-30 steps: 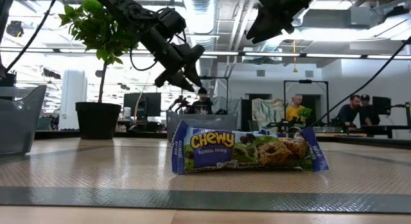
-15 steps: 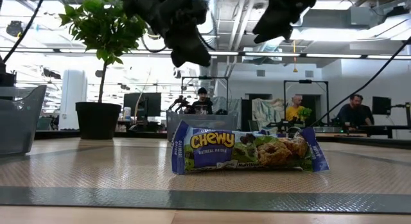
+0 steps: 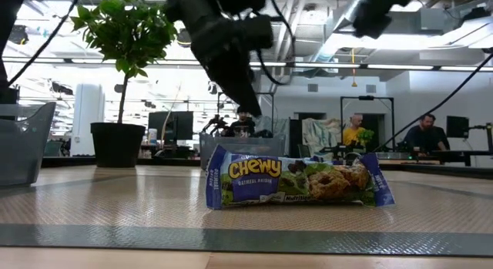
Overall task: Pick and place Granola Bars by type
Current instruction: Put the blue granola bar into the bottom black transparent bin
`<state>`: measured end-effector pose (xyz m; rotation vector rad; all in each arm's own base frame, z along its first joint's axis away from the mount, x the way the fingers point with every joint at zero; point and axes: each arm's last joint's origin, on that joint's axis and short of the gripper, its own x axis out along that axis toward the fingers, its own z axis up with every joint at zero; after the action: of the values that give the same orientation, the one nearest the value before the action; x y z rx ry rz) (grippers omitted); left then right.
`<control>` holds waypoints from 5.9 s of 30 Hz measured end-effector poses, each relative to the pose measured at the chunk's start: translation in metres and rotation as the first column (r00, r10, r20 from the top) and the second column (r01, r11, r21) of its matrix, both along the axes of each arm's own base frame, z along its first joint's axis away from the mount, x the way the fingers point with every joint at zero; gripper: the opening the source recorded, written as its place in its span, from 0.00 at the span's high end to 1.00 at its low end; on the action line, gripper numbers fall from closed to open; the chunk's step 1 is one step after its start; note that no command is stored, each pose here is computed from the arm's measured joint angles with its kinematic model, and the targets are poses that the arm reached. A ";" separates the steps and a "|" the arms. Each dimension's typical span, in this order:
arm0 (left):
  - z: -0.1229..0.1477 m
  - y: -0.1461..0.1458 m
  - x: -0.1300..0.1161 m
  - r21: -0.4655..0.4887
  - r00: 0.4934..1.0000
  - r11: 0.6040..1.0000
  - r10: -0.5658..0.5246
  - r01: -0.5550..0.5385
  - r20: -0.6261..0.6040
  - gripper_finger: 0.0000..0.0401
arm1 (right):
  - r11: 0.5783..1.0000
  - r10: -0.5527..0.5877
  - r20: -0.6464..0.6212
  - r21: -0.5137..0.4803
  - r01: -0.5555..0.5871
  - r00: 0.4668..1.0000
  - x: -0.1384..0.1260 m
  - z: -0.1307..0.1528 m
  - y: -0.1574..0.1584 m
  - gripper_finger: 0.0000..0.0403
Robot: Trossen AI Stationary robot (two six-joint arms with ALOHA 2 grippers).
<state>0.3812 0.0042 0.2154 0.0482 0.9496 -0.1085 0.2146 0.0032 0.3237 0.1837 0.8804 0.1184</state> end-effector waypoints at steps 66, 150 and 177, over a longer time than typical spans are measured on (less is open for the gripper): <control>0.139 -0.106 -0.157 -0.121 0.435 0.520 0.541 -0.846 -0.720 1.00 | 0.959 0.248 0.136 -0.178 -0.222 0.959 0.010 0.006 0.000 0.56; -0.068 -0.064 0.031 -0.335 0.934 0.895 0.197 -0.295 -0.298 0.58 | 0.923 0.360 0.095 0.111 -0.369 0.928 -0.004 0.000 -0.006 0.56; -0.037 -0.065 0.032 -0.258 0.919 0.924 0.183 -0.282 -0.349 0.99 | 0.928 0.357 0.091 0.084 -0.364 0.930 -0.004 0.000 -0.006 0.56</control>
<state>0.4133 -0.0604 0.1781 -0.3805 1.2460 -0.0376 0.2108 -0.0033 0.3238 0.1072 0.8276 0.5112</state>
